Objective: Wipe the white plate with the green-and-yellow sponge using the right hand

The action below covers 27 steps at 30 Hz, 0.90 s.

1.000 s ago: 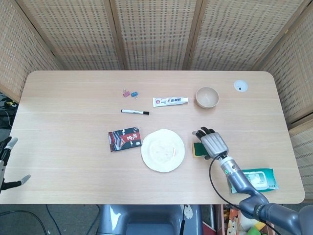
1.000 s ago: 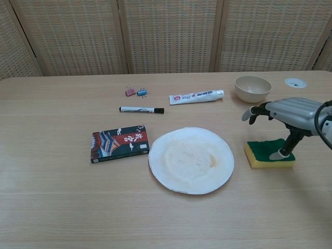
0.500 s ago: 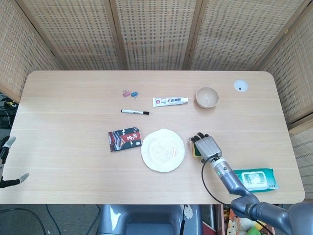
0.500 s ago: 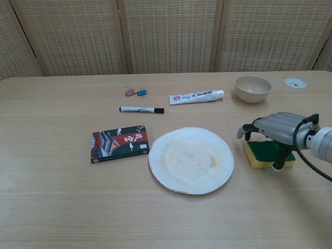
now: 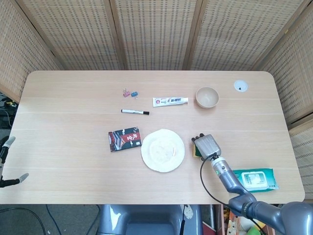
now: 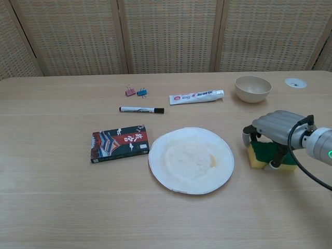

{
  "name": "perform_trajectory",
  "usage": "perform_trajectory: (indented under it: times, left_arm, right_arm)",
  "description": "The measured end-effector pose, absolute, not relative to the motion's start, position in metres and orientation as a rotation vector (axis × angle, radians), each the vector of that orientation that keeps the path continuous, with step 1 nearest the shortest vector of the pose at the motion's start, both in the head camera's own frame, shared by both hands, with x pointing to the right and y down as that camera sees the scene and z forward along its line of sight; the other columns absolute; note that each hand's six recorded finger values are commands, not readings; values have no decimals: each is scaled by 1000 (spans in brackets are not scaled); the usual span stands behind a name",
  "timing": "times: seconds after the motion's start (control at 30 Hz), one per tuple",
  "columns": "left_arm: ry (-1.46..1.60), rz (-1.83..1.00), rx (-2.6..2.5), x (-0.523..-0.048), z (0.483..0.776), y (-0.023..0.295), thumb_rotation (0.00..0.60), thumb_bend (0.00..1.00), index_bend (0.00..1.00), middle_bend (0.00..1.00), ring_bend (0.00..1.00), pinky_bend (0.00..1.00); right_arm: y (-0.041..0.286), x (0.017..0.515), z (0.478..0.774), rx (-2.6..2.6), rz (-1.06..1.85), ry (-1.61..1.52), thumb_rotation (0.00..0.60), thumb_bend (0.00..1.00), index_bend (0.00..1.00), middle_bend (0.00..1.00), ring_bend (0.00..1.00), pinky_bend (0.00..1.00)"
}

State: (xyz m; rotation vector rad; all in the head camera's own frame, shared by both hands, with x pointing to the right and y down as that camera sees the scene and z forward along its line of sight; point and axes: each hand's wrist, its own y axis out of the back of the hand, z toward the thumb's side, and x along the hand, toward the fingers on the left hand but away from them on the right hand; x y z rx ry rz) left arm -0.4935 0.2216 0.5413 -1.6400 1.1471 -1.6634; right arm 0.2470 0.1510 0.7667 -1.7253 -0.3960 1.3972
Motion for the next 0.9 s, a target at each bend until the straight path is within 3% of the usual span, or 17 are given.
perform_trajectory:
  times: [0.33, 0.7, 0.9]
  left_arm:
    - [1147, -1663, -1647, -493, 541, 222, 600, 0, 0, 0, 0, 0]
    - [1144, -1666, -1652, -493, 543, 221, 600, 0, 0, 0, 0, 0]
    - [1147, -1678, -1649, -495, 545, 220, 600, 0, 0, 0, 0, 0]
  right_arm:
    - [141, 234, 745, -1779, 1285, -514, 600, 227, 423, 502, 398, 675]
    - [112, 180, 678, -2102, 912, -801, 600, 227, 423, 502, 412, 676]
    - [109, 158, 682, -2136, 829, -850, 600, 226, 423, 502, 412, 676]
